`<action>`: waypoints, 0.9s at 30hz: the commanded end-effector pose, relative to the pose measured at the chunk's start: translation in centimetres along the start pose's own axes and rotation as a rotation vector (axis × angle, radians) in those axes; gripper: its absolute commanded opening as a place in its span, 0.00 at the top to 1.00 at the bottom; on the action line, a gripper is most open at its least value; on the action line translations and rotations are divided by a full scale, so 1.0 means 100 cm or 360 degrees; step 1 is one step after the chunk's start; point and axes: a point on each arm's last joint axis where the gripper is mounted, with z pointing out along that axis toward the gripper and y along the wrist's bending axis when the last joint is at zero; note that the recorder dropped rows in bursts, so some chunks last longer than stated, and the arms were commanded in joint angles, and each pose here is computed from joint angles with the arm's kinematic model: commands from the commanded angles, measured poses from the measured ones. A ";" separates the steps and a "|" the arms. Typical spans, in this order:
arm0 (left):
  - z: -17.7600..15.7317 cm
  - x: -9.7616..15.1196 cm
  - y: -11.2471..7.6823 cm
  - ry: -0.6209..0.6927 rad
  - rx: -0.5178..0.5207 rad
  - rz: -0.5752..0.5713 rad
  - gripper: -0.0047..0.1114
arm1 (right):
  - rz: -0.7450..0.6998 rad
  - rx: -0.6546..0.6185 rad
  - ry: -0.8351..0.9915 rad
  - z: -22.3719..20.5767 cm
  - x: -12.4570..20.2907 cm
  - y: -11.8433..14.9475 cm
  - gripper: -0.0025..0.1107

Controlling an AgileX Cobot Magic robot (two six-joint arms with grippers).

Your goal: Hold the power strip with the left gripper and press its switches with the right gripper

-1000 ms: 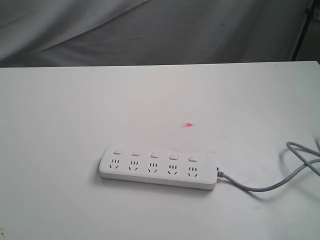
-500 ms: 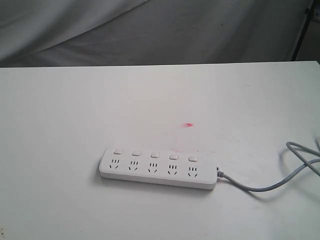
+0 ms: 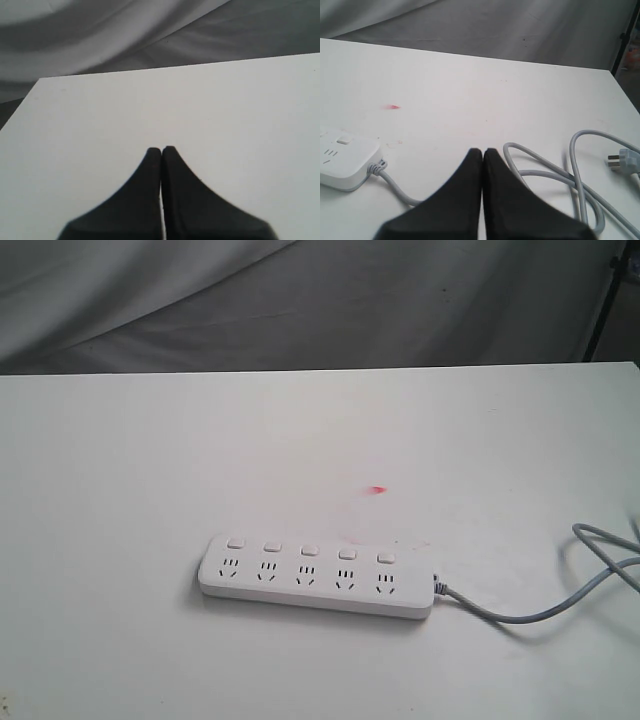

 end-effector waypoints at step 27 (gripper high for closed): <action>0.001 0.009 0.030 -0.0277 0.0971 0.0162 0.96 | -0.0009 -0.0007 -0.0007 0.000 0.001 0.000 0.98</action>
